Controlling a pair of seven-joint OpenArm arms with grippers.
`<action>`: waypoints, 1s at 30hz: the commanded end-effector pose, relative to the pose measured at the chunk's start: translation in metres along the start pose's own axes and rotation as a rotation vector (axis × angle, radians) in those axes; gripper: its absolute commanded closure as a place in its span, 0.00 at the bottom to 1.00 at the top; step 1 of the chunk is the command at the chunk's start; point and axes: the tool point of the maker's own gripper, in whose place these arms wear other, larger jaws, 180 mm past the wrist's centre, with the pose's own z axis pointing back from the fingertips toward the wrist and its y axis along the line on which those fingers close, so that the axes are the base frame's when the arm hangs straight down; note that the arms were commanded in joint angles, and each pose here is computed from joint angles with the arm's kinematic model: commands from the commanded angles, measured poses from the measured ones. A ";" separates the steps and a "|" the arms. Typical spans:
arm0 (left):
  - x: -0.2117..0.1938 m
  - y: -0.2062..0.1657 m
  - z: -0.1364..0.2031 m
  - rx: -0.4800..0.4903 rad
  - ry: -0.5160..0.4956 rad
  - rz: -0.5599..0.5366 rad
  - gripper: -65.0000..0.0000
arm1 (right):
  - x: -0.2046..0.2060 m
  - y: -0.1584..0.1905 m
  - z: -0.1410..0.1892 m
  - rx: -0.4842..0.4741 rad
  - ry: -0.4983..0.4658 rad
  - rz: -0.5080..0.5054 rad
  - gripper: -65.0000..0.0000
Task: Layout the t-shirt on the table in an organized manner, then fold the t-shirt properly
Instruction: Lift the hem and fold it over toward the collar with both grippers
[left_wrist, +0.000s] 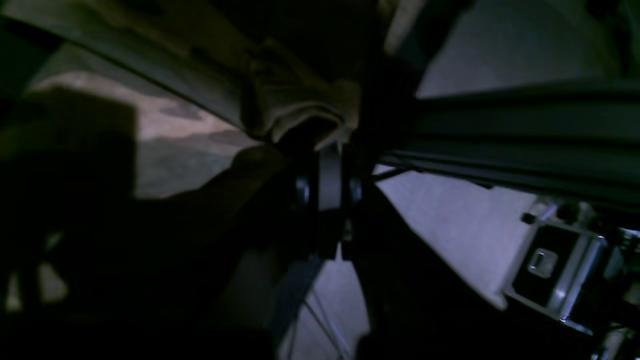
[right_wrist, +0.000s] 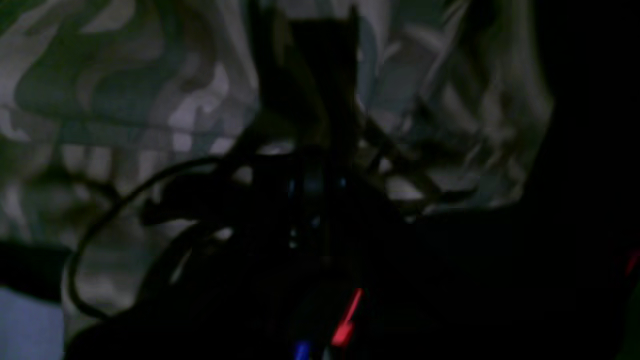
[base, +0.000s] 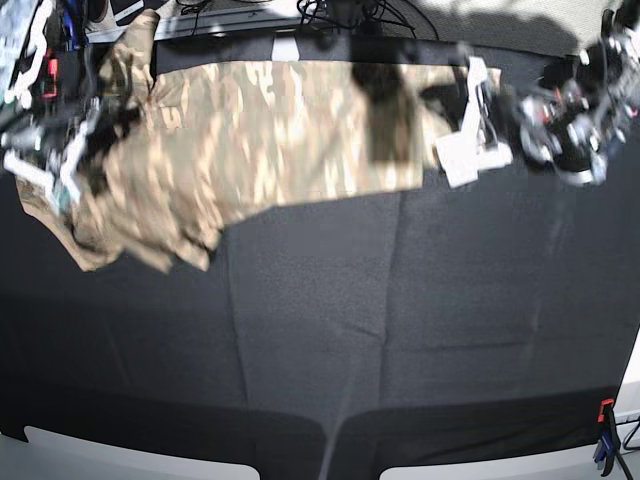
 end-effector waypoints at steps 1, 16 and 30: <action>0.001 0.000 0.005 0.003 -0.008 -0.009 1.00 | 0.001 -0.010 0.006 -0.032 -0.003 0.016 1.00; -0.015 0.000 0.000 0.024 0.038 -0.003 0.48 | -0.016 -0.004 0.006 -0.010 0.068 0.014 0.55; 0.031 -0.035 0.014 0.022 -0.050 -0.202 0.48 | 0.097 0.028 0.034 0.241 -0.478 -0.110 0.55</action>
